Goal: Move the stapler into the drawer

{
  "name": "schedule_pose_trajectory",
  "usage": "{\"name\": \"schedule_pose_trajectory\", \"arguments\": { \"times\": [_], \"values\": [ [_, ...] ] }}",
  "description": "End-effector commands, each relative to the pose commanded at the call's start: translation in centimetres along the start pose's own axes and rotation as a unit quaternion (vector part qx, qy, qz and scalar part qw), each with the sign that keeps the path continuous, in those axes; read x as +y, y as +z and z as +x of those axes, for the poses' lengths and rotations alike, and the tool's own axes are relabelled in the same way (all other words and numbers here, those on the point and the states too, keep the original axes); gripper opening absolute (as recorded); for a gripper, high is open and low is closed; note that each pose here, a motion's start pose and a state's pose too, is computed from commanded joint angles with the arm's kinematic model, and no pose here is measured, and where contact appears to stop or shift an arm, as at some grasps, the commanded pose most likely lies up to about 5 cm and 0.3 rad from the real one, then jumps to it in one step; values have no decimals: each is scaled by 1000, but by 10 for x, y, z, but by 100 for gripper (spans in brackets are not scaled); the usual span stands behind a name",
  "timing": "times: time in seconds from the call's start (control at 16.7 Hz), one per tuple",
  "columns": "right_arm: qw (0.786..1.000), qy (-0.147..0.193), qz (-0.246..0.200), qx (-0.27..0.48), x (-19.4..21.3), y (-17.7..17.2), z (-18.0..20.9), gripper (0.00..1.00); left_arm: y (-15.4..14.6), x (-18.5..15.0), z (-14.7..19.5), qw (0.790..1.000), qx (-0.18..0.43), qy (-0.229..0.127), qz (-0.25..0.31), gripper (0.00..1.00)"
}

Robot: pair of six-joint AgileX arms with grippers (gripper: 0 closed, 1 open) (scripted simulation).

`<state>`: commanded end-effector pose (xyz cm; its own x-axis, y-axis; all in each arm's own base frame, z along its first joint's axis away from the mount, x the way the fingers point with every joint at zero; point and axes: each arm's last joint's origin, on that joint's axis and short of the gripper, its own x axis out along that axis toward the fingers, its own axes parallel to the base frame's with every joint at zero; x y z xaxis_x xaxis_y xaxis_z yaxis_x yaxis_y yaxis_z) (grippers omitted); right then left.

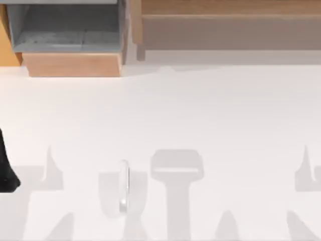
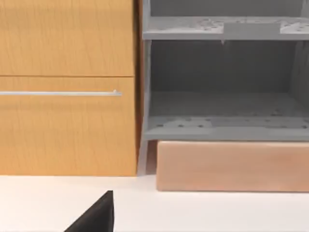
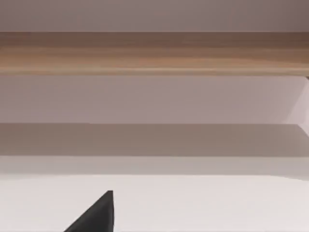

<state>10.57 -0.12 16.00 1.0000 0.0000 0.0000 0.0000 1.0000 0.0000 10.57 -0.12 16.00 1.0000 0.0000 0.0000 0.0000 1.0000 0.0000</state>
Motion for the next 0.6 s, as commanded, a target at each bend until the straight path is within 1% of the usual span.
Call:
{"name": "schedule_pose_trajectory", "arguments": {
  "times": [0.18, 0.3, 0.42, 0.6],
  "values": [
    [1000, 0, 0, 0, 0, 0, 0, 100, 1, 0, 0, 1000, 1, -1, 3, 100],
    [1000, 0, 0, 0, 0, 0, 0, 100, 6, 0, 2, 1000, 4, -7, 18, 100],
    [1000, 0, 0, 0, 0, 0, 0, 100, 16, 0, 7, 999, 8, -14, 45, 100],
    [1000, 0, 0, 0, 0, 0, 0, 100, 37, 3, 22, 994, 11, -23, 107, 100]
  ]
}}
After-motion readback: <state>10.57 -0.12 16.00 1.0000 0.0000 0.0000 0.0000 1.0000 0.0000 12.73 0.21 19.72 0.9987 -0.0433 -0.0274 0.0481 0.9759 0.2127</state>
